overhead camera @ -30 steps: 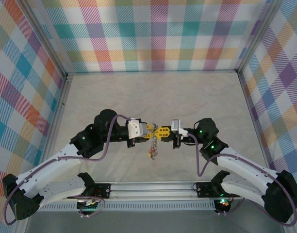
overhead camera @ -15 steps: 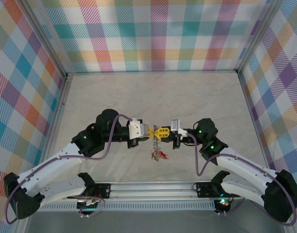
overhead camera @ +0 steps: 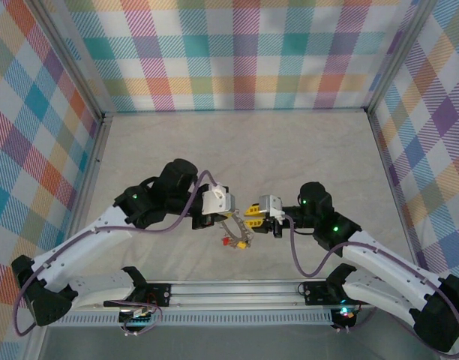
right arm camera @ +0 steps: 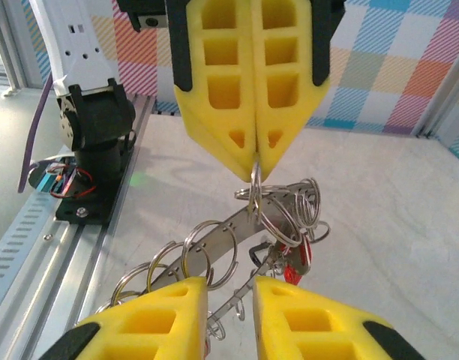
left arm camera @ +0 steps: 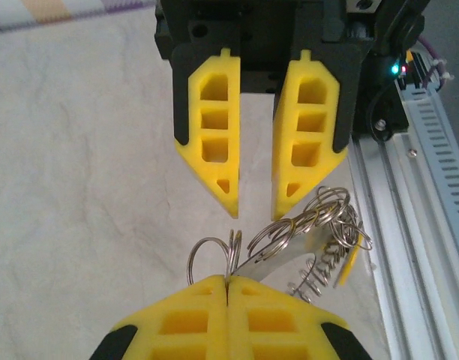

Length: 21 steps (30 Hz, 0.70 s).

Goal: Put the keys on the keyring

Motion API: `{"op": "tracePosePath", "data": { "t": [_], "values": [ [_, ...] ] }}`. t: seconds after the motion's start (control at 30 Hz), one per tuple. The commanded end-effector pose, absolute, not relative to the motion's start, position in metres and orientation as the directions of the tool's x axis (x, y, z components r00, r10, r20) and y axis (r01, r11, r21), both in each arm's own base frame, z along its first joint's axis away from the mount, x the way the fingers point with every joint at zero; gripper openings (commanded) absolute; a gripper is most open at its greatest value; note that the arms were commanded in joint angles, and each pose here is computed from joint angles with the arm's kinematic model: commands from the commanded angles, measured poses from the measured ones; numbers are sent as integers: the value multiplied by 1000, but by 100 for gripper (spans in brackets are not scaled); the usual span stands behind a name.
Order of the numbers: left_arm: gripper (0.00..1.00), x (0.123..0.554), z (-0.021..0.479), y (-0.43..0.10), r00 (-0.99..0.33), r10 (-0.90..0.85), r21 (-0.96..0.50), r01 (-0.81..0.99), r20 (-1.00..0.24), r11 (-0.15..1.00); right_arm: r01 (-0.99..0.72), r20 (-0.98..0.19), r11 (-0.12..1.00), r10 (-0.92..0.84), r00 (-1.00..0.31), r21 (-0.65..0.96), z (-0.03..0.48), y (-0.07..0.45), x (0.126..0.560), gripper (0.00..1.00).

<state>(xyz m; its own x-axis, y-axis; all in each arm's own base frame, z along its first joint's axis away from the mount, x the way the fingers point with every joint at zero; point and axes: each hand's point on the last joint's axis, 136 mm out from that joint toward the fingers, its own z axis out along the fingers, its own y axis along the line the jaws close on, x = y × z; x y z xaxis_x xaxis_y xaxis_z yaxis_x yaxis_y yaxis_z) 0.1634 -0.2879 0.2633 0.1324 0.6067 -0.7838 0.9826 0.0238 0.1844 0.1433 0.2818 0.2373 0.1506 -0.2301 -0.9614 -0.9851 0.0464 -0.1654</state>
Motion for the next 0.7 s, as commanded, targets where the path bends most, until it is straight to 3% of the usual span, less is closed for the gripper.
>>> {"op": "tracePosePath", "data": {
  "t": [0.0, 0.53, 0.67],
  "values": [
    [0, 159, 264, -285, 114, 640, 143, 990, -760, -7, -982, -960, 63, -228, 161, -179, 245, 284, 147, 24],
    [0, 169, 261, -301, -5, 648, 26, 999, -762, 38, -987, -966, 31, -214, 147, -157, 247, 296, 147, 21],
    [0, 169, 260, -304, -13, 645, 10, 999, -764, 32, -988, -966, 22, -217, 143, -152, 243, 301, 147, 16]
  ]
}}
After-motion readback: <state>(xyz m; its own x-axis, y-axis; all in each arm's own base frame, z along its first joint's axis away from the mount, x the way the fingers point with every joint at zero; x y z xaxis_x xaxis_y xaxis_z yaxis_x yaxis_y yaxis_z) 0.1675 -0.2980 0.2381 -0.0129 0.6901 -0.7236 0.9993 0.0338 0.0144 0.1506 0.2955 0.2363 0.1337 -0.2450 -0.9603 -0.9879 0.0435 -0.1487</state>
